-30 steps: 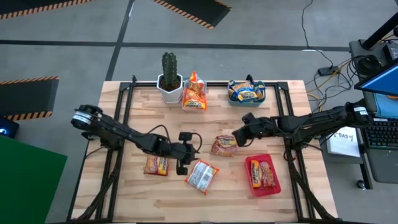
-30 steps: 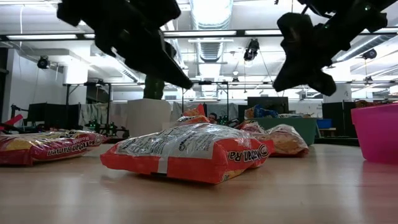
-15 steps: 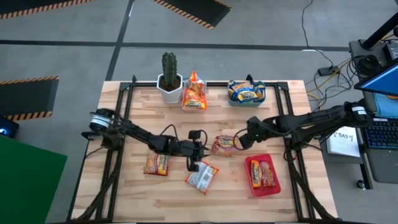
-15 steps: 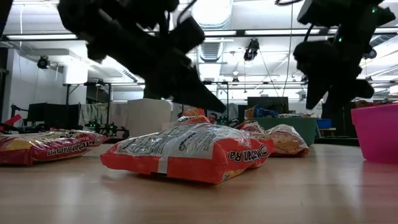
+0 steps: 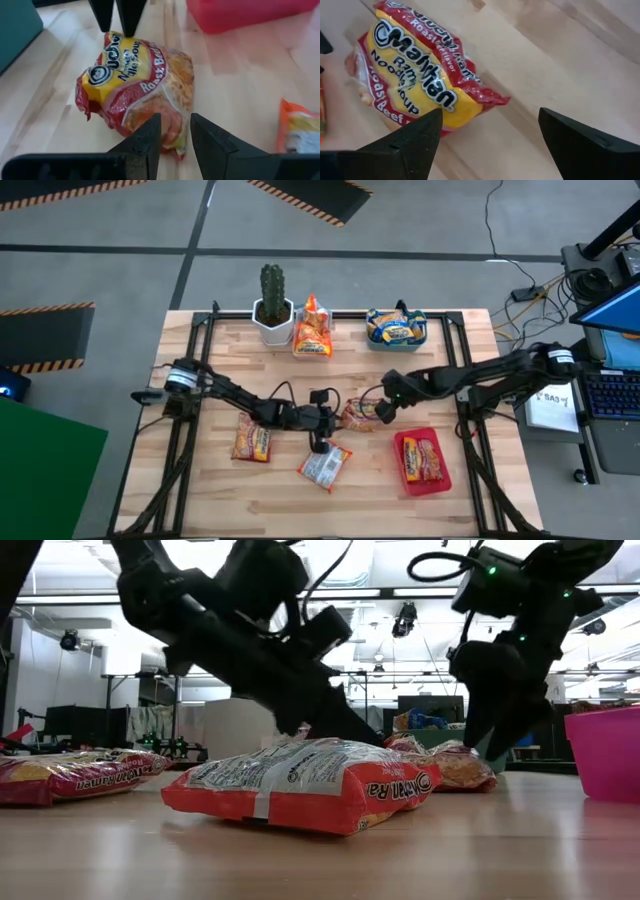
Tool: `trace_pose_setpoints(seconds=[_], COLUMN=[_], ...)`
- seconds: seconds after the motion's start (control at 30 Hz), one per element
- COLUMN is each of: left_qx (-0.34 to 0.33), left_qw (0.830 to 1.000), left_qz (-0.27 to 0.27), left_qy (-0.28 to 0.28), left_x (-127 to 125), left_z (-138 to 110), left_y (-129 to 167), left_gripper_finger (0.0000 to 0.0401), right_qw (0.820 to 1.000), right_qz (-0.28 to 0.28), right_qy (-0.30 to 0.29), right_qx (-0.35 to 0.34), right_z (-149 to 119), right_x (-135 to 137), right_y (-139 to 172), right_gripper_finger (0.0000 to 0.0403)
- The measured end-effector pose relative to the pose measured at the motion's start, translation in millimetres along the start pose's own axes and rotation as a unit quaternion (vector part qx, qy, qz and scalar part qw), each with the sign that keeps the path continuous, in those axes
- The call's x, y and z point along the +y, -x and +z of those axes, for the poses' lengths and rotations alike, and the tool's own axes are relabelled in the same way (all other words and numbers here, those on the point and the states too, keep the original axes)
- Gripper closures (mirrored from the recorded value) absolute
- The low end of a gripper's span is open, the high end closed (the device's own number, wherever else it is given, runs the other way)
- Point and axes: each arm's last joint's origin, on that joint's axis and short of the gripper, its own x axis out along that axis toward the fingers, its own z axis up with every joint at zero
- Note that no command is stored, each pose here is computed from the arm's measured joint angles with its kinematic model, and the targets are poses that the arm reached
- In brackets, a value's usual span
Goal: Sort Maruchan noodles
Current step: Put the right red noodle pack into the red bin
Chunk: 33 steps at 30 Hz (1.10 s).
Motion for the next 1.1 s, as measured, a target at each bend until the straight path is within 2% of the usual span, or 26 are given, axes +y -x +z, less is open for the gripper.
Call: trace_pose_setpoints(seconds=[0.3, 0.67, 1.1], left_qx=[-0.002, 0.007, 0.025], left_qw=[1.0, 0.999, 0.999], left_qz=[0.005, 0.014, 0.022], left_qy=[0.018, 0.031, 0.038], left_x=[0.7, 7.7, 9.5], left_z=[-1.5, -5.9, -9.7], left_y=[-16.7, -21.1, -21.4], left_gripper_finger=[0.0313, 0.0313, 0.0313], right_qw=[0.999, 0.998, 0.997], right_qz=[0.03, 0.031, 0.067], right_qy=[-0.02, -0.041, -0.044], right_qx=[0.018, 0.021, -0.02], right_z=[4.7, 4.2, 2.3], right_x=[-2.4, -2.7, -4.1], right_y=[0.3, 1.1, -7.1], right_gripper_finger=[0.0089, 0.0089, 0.009])
